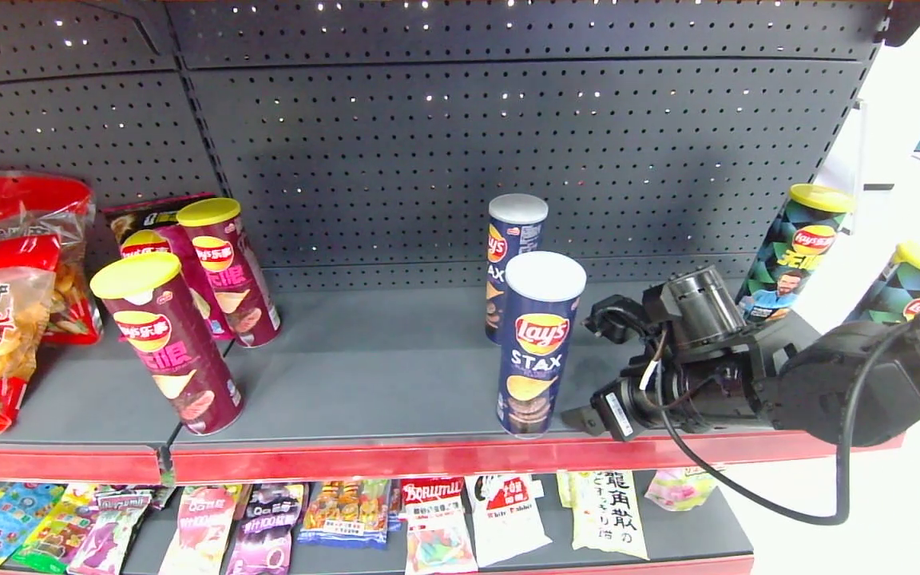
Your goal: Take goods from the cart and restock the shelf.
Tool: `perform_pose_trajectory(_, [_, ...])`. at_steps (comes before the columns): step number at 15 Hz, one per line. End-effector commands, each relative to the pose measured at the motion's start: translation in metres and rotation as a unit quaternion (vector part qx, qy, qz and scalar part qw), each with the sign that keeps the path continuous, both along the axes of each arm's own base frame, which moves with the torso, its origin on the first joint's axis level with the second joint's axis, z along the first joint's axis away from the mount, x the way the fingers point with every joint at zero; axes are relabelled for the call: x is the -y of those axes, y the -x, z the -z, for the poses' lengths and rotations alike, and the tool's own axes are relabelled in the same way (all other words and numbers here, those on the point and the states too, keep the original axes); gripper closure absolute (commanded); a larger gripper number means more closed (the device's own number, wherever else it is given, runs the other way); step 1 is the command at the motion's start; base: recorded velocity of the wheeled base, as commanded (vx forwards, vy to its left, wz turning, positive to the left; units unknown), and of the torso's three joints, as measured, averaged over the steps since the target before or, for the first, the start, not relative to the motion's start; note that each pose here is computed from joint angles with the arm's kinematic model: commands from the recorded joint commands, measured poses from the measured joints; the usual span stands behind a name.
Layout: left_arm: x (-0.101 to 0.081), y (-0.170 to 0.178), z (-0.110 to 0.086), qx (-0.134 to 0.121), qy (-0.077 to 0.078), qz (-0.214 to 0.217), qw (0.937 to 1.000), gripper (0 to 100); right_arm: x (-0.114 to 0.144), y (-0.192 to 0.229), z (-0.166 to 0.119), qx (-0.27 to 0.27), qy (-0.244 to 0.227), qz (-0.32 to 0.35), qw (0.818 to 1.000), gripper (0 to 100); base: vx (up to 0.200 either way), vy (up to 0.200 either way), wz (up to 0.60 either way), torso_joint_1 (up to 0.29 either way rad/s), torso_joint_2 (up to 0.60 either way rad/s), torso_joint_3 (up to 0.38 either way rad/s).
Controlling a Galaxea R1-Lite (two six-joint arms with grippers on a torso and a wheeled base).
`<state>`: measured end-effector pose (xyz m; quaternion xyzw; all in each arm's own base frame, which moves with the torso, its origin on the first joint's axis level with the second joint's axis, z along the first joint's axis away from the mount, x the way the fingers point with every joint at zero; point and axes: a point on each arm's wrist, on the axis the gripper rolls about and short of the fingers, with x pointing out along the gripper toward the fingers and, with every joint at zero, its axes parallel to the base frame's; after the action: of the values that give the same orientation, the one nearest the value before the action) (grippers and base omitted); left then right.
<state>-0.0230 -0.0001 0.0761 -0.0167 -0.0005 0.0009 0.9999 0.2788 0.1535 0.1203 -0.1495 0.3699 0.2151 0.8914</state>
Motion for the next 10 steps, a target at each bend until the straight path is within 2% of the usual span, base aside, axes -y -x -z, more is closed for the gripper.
perform_pose_trajectory(1, [0.0000,0.0001,0.0000,0.000,0.000,0.000,1.0000,0,-0.0016,-0.0012,0.0013,-0.001,0.001,-0.002,1.000,0,0.000,0.000,0.00,0.000,0.00,0.000])
perform_pose_trajectory(10, [0.0000,0.0001,0.0000,0.000,0.000,-0.001,1.0000,0,-0.0074,-0.0057,0.0044,-0.002,0.004,-0.004,1.000,0,0.000,0.000,0.00,0.000,0.00,0.000])
